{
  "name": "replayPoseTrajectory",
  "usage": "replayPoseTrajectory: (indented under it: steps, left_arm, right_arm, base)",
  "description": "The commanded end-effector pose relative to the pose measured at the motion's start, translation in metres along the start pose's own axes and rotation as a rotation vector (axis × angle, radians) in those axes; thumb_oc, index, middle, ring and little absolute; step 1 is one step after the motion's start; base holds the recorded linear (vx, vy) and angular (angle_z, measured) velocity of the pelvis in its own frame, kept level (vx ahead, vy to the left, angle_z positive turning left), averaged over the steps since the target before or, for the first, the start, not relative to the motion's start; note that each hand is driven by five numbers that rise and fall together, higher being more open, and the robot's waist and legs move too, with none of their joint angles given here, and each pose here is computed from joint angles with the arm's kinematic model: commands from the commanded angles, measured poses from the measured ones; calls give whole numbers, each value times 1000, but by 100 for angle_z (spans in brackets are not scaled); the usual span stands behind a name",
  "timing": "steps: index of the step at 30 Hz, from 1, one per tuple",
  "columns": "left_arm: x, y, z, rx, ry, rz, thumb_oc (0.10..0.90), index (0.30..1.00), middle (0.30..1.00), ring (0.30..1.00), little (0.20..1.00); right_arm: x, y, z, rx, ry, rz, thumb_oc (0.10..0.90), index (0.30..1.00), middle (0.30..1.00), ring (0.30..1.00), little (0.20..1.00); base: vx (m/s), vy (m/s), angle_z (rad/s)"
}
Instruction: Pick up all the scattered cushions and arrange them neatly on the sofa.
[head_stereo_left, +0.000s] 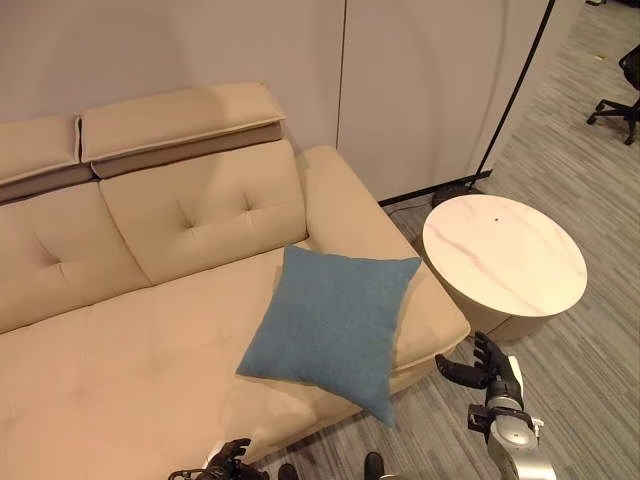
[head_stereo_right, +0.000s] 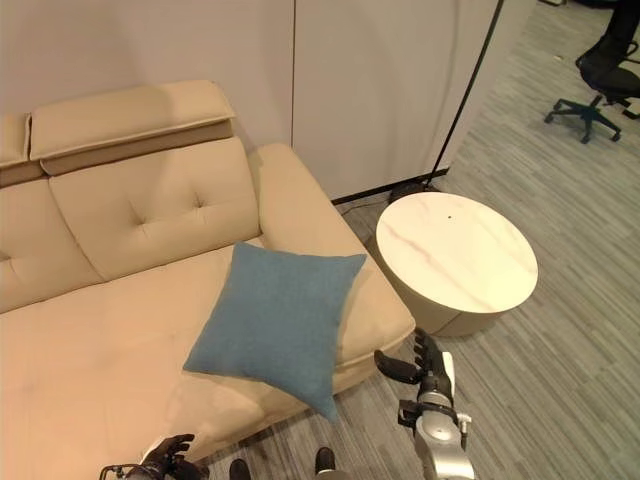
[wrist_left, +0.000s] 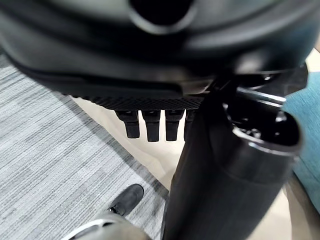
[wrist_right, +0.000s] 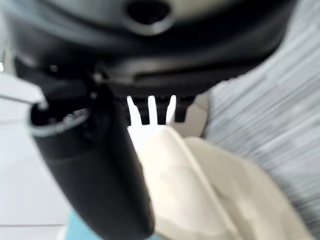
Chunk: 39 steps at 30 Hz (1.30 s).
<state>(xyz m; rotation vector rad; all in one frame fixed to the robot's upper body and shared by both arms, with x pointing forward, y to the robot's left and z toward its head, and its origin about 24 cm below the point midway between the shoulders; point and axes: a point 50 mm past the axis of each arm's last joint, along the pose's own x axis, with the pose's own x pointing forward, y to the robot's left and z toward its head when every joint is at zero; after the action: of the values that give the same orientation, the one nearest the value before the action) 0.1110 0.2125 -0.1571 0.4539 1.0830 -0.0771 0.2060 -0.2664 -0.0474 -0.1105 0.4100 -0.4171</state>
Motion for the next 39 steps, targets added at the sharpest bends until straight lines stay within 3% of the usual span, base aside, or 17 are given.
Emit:
replayPoseTrajectory:
  steps: [1,8,19,25,32,39]
  left_arm:
    - [4,8,14,38,-46,25,800,900,900,900,900]
    - [4,12,14,46,-53,31,800,900,900,900,900]
    - [4,28,28,-21,-117,104,800,900,900,900,900]
    - [0,61,84,-243,-345,225,800,900,900,900,900]
    - [-42,107,181,-538,-814,314,800,900,900,900,900]
    - [-67,122,229,-574,-998,320,800,900,900,900,900]
  right_arm:
    - [11,6,49,133,-214,37,800,900,900,900,900]
    - [15,36,50,226,-181,142,800,900,900,900,900]
    - [24,66,56,127,-167,222,800,900,900,900,900]
    - [26,76,60,130,-169,226,800,900,900,900,900]
    - [22,90,66,134,-197,264,800,900,900,900,900]
    - [21,97,75,130,-228,290,800,900,900,900,900]
  base:
    - [0,0,0]
    - [-9,-6,10]
    - [-54,0,16]
    - [-47,-5,22]
    - [1,1,3]
    - [6,27,-4]
